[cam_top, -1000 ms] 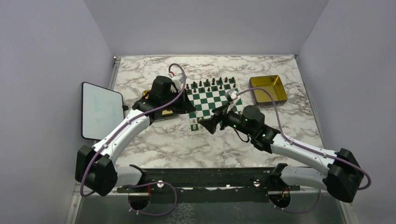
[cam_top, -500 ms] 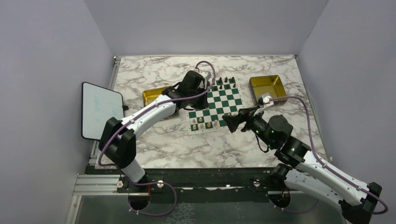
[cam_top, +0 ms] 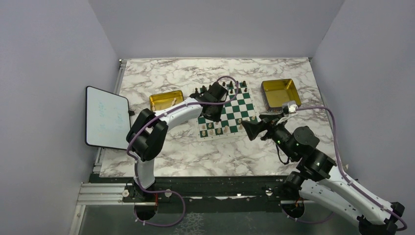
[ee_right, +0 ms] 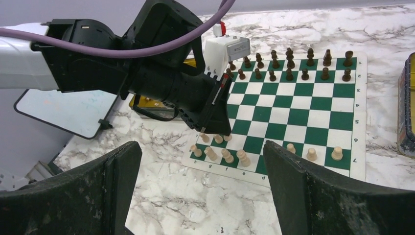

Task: Set up the chess pieces on the board
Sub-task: Place the chess piece on the chessboard.

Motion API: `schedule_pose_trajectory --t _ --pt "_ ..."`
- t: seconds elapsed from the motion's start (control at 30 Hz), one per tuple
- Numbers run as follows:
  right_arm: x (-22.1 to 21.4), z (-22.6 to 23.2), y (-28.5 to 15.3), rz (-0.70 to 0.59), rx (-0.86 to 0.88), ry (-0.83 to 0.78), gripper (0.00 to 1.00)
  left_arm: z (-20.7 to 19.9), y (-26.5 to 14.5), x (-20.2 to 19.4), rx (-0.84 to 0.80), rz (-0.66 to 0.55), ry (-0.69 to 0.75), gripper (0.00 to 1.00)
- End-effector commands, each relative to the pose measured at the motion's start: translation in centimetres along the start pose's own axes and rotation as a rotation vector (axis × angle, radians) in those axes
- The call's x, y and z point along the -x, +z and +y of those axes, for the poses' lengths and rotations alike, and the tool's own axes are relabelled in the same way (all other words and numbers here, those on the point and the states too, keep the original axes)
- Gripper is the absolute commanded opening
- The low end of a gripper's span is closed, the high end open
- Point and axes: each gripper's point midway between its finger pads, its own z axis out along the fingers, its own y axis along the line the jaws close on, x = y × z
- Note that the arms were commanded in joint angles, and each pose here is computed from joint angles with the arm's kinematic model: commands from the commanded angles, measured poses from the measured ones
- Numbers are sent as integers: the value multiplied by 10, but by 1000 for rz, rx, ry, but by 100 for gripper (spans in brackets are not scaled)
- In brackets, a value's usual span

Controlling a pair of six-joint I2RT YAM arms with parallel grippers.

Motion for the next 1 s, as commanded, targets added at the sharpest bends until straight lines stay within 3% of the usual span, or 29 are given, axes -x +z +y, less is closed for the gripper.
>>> schedule_pose_trajectory --t 0.0,0.97 --pt "-5 -4 3 30 -28 -29 100 5 0 10 48 -18 20 6" --pt "-7 -5 5 32 -26 -53 100 1 28 1 17 18 31 7"
